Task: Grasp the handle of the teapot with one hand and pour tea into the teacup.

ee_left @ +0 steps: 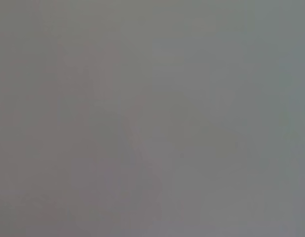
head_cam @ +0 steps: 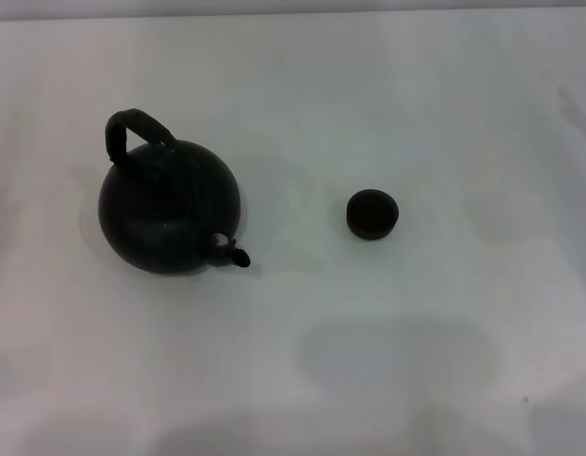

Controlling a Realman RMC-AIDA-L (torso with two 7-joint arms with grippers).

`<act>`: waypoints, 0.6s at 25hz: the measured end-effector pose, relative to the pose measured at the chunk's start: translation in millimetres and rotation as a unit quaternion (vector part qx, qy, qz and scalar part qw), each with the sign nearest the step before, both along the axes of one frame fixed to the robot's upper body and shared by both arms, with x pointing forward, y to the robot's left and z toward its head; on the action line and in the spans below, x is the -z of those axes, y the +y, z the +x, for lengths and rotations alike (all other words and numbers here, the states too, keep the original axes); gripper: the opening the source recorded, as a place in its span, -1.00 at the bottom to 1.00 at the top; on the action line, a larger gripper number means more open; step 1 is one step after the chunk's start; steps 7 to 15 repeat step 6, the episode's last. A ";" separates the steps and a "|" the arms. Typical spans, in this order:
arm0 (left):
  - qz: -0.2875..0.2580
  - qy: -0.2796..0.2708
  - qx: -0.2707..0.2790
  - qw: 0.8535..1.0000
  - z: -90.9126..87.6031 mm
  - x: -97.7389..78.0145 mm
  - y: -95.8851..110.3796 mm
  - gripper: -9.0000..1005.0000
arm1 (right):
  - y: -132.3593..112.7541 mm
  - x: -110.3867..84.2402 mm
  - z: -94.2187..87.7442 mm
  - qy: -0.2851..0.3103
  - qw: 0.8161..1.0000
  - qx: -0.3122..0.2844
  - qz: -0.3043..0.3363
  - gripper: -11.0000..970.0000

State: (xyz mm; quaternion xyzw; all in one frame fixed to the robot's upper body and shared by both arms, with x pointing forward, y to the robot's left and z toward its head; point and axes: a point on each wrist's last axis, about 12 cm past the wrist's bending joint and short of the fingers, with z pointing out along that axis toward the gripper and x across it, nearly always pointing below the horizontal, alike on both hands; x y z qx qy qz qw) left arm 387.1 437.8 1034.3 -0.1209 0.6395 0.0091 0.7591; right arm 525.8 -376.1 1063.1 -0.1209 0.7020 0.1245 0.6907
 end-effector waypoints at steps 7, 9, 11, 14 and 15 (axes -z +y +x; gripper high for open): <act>-0.020 0.008 -0.029 0.999 1.2 7.3 0.3 0.30 | -3.4 9.0 -4.4 -0.004 0.999 0.036 -0.004 0.74; -0.020 0.008 -0.029 0.999 1.2 7.3 0.3 0.30 | -3.4 9.0 -4.4 -0.004 0.999 0.036 -0.004 0.74; -0.020 0.008 -0.029 0.999 1.2 7.3 0.3 0.30 | -3.4 9.0 -4.4 -0.004 0.999 0.036 -0.004 0.74; -0.020 0.008 -0.029 0.999 1.2 7.3 0.3 0.30 | -3.4 9.0 -4.4 -0.004 0.999 0.036 -0.004 0.74; -0.020 0.008 -0.029 0.999 1.2 7.3 0.3 0.30 | -3.4 9.0 -4.4 -0.004 0.999 0.036 -0.004 0.74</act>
